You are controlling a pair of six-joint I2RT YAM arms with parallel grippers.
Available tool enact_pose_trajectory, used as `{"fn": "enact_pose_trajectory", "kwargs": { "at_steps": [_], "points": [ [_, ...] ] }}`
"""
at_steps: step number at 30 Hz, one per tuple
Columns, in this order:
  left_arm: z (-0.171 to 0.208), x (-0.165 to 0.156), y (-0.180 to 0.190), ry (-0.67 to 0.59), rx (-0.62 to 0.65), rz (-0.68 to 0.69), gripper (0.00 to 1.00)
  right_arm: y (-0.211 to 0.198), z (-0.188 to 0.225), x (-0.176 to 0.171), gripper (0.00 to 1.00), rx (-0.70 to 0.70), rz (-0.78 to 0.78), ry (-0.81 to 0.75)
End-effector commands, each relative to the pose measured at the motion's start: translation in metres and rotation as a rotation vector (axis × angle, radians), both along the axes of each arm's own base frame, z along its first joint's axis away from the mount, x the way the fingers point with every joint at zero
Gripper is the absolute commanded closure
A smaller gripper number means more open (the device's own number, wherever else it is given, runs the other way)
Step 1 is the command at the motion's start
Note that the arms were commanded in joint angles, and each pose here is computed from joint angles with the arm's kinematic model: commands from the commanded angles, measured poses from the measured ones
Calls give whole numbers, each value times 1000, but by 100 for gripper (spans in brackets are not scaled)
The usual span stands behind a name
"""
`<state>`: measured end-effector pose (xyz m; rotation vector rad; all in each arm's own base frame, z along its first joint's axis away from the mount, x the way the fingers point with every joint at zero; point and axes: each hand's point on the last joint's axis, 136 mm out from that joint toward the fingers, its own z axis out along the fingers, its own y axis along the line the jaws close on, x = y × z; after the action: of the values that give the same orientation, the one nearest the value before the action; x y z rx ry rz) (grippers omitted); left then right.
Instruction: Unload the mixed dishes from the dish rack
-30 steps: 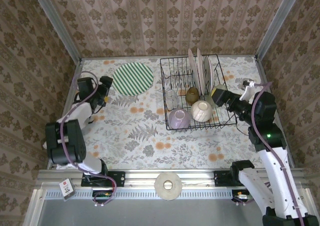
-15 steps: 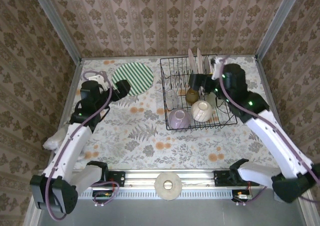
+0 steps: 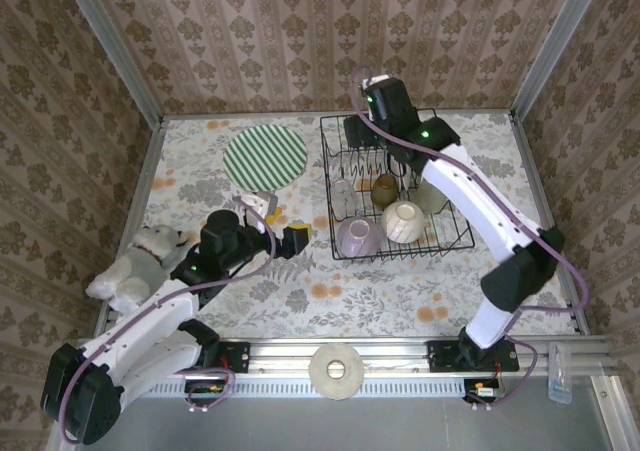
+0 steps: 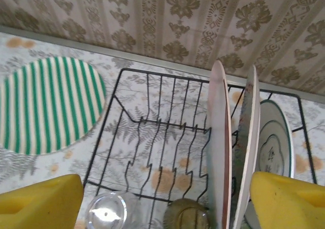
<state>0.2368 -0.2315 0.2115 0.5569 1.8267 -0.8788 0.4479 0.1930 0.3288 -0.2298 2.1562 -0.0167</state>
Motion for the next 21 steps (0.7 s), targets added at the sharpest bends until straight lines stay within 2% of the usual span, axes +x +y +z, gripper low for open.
{"fn": "enact_pose_trajectory", "kwargs": {
  "at_steps": [1,6,11,21],
  "points": [
    [30,-6,-6,-189,-82,-47,0,-12,-11,10,17,-146,-37,55],
    [35,-13,-2,-279,-161,-46,0,-13,-26,29,21,-166,-45,128],
    [28,-19,2,-343,-190,-49,0,-21,-35,42,25,-179,-81,172],
    [28,-37,-10,-362,-217,-136,0,-31,-50,55,29,-199,-102,217]
  ]
}}
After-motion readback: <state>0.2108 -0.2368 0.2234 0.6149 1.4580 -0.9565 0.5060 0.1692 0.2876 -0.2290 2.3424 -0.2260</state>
